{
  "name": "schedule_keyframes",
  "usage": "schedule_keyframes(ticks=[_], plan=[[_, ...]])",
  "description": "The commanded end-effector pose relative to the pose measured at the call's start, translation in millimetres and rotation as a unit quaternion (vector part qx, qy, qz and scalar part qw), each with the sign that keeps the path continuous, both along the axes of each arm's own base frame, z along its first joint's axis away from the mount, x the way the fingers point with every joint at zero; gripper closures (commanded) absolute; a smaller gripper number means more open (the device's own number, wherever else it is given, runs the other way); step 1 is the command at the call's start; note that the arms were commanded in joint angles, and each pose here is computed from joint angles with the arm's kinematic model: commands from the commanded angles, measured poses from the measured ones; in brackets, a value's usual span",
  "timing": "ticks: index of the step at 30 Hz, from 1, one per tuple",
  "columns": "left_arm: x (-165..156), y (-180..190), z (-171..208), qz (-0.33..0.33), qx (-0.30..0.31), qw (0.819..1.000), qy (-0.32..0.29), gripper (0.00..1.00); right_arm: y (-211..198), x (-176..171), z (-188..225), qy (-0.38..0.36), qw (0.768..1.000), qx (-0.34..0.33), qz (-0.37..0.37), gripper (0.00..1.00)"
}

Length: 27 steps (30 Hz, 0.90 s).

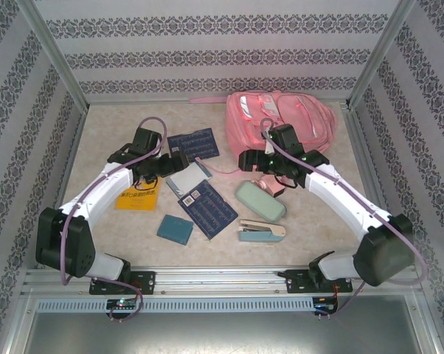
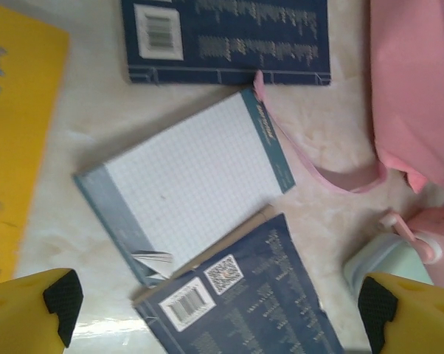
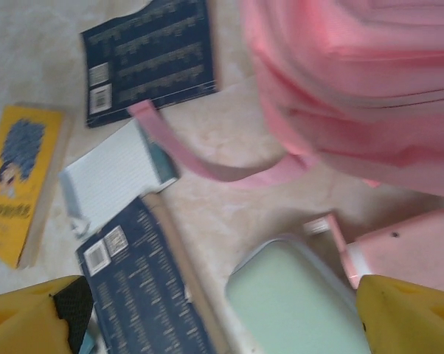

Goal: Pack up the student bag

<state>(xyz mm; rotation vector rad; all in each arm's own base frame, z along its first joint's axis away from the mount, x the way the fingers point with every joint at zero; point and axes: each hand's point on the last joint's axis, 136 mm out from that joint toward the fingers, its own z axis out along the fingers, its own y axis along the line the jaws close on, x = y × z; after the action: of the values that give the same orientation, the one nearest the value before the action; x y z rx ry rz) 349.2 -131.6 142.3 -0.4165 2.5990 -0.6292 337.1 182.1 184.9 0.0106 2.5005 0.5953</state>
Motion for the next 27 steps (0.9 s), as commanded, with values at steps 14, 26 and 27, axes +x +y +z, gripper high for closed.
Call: schedule_keyframes(ticks=[14,26,27], plan=[[1.6,-36.5,30.8,-0.035,-0.090,0.994,-0.052,0.05,-192.8,96.7,-39.2,0.028,0.894,0.149,-0.421,0.17],[1.6,-43.3,35.1,-0.045,-0.113,0.991,-0.061,0.06,-173.2,137.9,-100.2,0.091,0.831,0.272,-0.476,0.42],[1.3,-42.7,35.3,-0.044,-0.112,0.991,-0.062,0.05,-172.4,140.9,-102.7,0.090,0.827,0.281,-0.478,0.49]])
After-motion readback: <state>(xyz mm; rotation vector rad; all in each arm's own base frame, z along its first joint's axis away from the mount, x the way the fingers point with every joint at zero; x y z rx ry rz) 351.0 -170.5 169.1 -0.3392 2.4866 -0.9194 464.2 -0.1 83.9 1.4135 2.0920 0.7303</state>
